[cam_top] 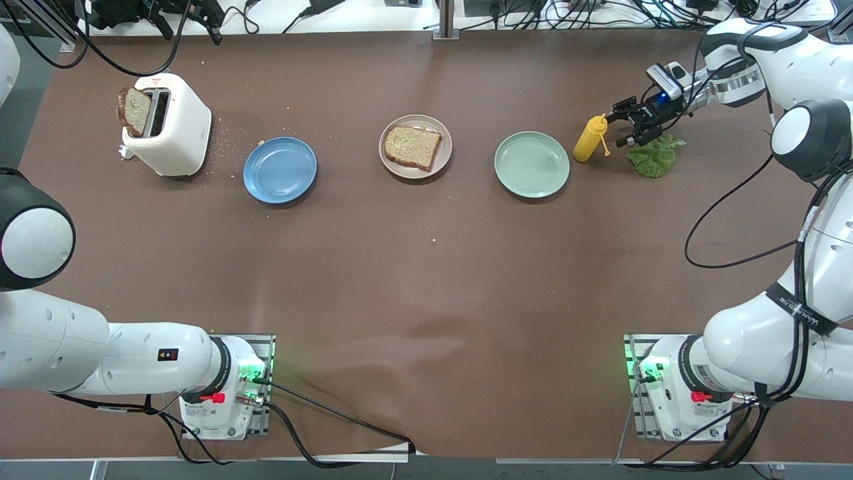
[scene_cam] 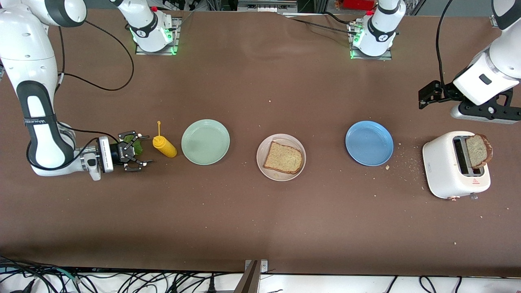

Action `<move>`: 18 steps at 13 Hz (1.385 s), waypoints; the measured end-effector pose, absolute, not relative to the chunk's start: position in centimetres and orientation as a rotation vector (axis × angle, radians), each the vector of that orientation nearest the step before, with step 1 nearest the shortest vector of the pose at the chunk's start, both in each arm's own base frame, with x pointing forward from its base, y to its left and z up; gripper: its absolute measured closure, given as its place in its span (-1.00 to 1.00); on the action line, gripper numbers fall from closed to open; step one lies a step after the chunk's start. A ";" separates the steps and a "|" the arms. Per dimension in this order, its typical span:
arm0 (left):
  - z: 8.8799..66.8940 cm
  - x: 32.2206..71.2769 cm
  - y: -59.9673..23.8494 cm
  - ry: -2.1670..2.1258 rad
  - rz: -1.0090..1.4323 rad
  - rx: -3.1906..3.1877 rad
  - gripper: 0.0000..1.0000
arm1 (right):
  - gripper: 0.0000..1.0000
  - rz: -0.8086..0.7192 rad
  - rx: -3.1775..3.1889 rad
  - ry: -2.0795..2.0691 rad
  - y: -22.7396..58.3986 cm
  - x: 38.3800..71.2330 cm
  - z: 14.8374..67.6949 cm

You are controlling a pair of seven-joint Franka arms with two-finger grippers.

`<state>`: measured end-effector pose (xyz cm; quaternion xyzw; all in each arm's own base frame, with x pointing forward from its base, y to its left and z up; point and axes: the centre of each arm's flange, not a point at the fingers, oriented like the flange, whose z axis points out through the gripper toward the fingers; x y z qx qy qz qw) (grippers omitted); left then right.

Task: Make sandwich in beige plate with both arms
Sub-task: 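Reach the right gripper to the yellow bottle and grasp it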

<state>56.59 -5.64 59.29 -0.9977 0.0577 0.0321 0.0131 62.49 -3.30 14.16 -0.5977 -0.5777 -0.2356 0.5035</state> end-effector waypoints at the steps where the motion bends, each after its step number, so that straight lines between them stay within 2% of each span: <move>1: 59.3 56.6 -5.6 0.180 0.098 -3.109 -1.00 | -1.00 -0.580 -1.433 -1.387 -2.7 62.6 14.0; 13: 59.1 56.8 -5.3 0.172 0.099 -3.110 -1.00 | -0.96 -0.605 -1.389 -1.360 1.4 63.0 12.8; 15: 59.1 56.8 -5.3 0.172 0.099 -3.110 -1.00 | -0.89 -0.603 -1.391 -1.357 1.4 63.0 12.7; 17: 59.1 56.8 -5.3 0.172 0.099 -3.110 -1.00 | -0.45 -0.587 -1.403 -1.339 1.4 63.0 12.7; 18: 59.1 56.8 -5.3 0.172 0.099 -3.110 -1.00 | -0.44 -0.578 -1.410 -1.328 1.4 62.9 12.6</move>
